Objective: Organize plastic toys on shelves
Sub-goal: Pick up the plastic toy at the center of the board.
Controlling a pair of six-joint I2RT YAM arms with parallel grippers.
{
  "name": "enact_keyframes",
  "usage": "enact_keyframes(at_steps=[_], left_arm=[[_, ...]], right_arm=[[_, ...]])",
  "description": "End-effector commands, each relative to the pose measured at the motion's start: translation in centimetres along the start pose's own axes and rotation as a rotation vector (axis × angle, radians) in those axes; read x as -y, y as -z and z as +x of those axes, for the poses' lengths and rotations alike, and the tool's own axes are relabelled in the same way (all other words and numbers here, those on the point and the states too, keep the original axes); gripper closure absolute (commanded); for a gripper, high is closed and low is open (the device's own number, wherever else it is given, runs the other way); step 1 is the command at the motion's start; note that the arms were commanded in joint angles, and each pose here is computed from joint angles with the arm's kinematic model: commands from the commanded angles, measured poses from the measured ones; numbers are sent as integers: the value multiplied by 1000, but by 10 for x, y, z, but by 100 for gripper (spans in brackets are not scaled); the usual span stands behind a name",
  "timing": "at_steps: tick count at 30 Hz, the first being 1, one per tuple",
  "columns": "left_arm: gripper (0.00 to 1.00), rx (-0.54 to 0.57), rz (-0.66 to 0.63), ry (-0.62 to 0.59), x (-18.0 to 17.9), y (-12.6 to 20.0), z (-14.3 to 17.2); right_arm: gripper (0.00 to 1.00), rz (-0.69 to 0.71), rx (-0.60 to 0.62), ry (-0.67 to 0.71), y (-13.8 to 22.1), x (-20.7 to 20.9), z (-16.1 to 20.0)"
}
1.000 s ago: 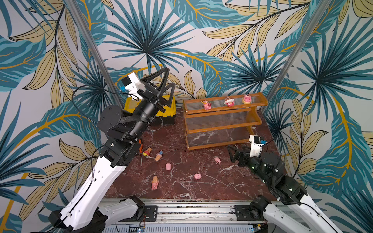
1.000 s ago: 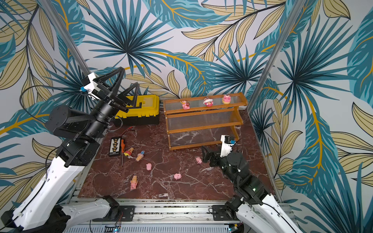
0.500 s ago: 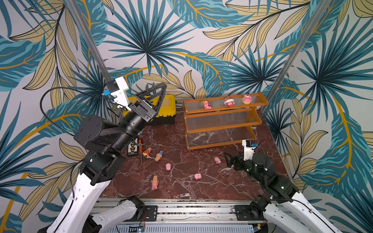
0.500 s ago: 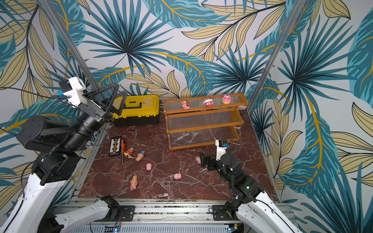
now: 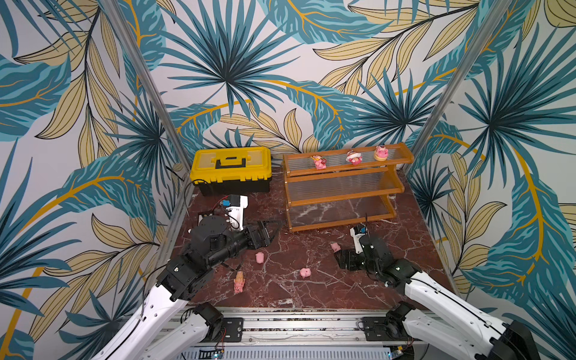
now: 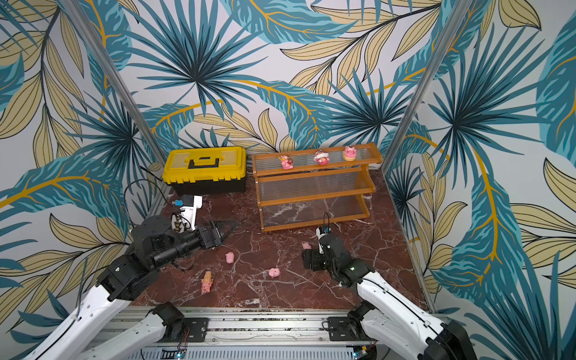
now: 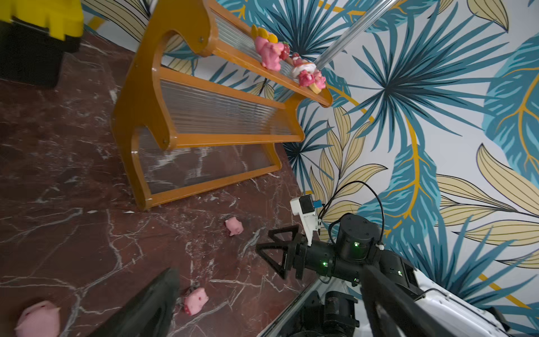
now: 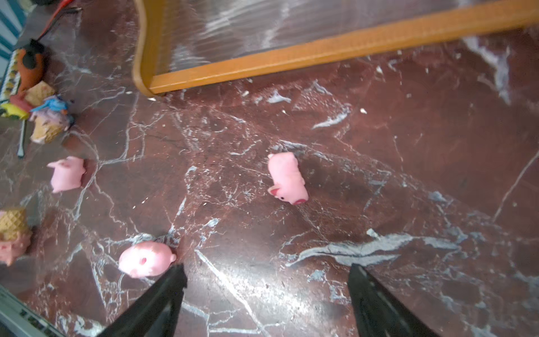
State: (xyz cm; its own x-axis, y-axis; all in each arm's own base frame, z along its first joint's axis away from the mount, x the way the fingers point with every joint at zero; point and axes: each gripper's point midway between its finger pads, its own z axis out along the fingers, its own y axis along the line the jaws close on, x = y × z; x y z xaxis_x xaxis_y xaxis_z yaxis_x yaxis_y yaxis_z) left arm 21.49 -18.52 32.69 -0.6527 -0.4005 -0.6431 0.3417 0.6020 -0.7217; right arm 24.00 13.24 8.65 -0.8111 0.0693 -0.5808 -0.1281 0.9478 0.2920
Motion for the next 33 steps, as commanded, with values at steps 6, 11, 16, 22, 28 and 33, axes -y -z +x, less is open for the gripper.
enact_keyframes(at_steps=[6,11,16,22,28,33], left_arm=[[0,111,-169,8,-85,-16,31],[0,173,-143,102,-100,-22,37],[0,176,-176,84,-107,-21,38],[0,170,-179,97,-112,-26,40],[0,156,-175,101,-113,-32,39],[0,142,-155,100,-112,-38,35]], right_arm=[[32,-74,-136,-13,-38,-6,1],[44,-29,-147,-26,-49,7,-11],[46,-57,-157,-7,-64,2,-23],[48,-45,-206,7,-78,5,-18],[58,-4,-263,18,-81,12,-10],[66,-5,-281,18,-81,12,-9]])
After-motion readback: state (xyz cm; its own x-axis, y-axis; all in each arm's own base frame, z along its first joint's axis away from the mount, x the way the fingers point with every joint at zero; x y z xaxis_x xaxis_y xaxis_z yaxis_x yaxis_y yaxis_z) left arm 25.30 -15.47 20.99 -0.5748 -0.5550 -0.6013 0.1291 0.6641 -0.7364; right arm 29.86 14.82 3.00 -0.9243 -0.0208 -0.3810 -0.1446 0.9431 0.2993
